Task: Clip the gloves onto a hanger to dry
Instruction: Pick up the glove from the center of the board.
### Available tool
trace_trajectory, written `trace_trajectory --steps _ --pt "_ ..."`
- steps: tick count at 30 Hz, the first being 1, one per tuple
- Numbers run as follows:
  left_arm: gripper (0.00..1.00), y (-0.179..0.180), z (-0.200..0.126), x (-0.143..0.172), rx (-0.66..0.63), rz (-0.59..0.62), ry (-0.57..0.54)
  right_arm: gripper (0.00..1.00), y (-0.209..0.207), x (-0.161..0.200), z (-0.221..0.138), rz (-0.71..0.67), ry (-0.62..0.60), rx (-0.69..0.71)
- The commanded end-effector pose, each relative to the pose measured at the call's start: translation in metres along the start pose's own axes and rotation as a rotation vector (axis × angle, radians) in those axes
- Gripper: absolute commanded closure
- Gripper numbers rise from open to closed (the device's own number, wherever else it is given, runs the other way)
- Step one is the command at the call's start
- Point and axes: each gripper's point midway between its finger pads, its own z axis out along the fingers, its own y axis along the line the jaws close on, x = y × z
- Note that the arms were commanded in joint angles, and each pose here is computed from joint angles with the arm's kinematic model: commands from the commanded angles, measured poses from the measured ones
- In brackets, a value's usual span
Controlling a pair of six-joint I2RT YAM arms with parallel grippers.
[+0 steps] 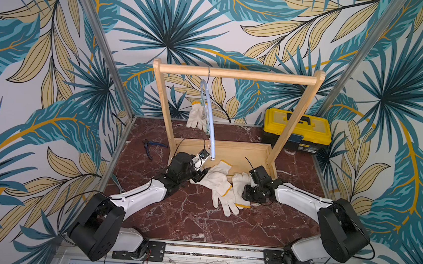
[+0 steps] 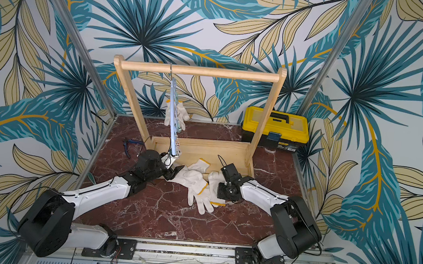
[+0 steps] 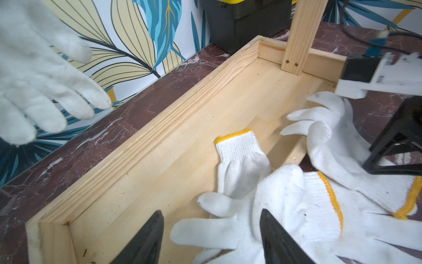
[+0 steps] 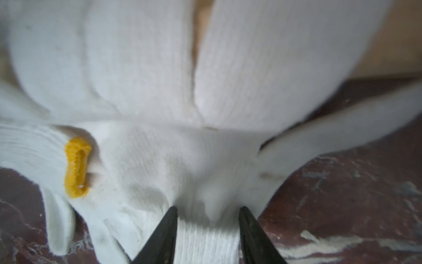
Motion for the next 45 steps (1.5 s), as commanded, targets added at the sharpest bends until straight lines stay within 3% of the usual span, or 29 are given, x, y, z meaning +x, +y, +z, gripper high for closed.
trace_trajectory --steps 1,9,13,29,38,45 --pt "0.33 -0.014 -0.009 0.005 0.035 0.045 -0.019 0.58 -0.009 -0.001 0.003 0.008 -0.003 0.068" --pt "0.36 -0.057 -0.02 0.003 0.138 0.175 -0.057 0.89 -0.01 -0.001 -0.002 -0.039 0.037 0.099" --pt "0.37 -0.08 -0.023 -0.003 0.192 0.243 -0.081 0.97 0.0 -0.003 -0.016 -0.07 0.059 0.071" --pt "0.43 -0.155 -0.038 -0.023 0.348 0.458 -0.175 0.99 0.052 0.0 -0.102 -0.138 0.173 -0.144" --pt "0.48 -0.167 -0.038 -0.026 0.34 0.531 -0.185 0.99 0.094 0.008 -0.138 -0.171 0.251 -0.371" --pt "0.52 -0.167 -0.03 -0.023 0.324 0.559 -0.164 0.99 0.106 0.018 -0.157 -0.204 0.301 -0.461"
